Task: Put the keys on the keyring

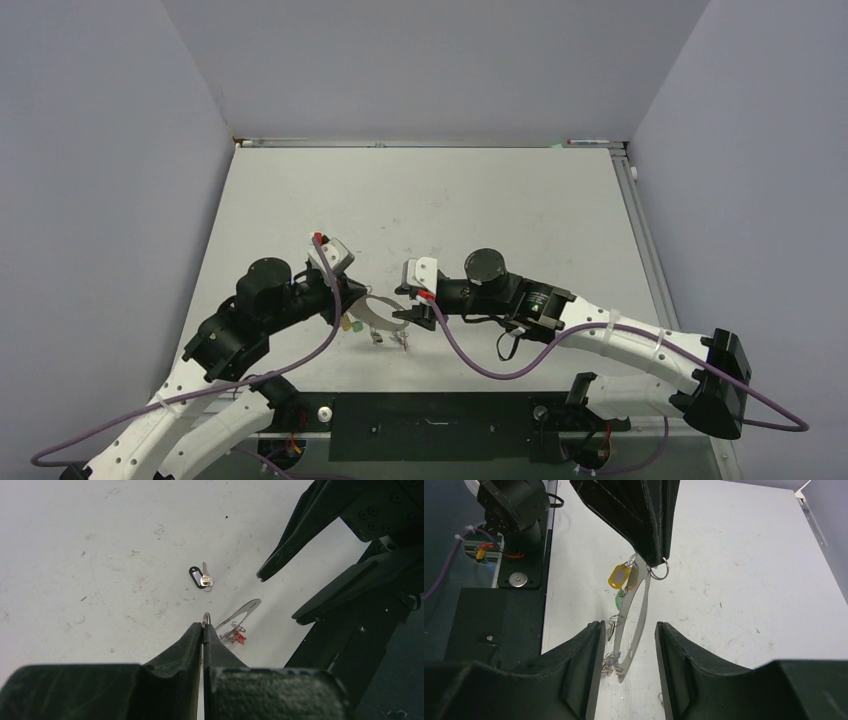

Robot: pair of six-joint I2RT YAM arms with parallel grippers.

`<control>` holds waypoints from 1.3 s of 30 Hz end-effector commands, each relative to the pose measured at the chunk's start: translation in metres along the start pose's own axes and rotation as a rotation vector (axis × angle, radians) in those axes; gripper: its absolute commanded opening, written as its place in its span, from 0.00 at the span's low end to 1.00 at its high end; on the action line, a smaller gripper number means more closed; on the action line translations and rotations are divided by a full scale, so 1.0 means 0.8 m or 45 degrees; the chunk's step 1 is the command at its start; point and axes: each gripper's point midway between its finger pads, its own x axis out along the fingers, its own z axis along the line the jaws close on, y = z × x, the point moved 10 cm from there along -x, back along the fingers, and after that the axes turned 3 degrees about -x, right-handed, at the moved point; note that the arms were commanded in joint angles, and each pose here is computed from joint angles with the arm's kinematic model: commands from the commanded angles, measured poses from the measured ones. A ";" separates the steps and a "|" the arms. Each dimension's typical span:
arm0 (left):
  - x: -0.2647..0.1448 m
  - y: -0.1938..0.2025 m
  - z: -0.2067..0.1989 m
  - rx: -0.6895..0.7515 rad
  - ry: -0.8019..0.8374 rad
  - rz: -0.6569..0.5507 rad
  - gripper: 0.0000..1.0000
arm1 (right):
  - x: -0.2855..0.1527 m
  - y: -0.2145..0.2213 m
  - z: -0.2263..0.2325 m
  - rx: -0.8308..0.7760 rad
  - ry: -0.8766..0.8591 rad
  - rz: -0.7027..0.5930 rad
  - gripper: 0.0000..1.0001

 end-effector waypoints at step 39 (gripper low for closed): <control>-0.006 -0.016 -0.034 0.113 0.274 -0.060 0.00 | 0.030 -0.040 -0.036 -0.112 -0.181 0.074 0.24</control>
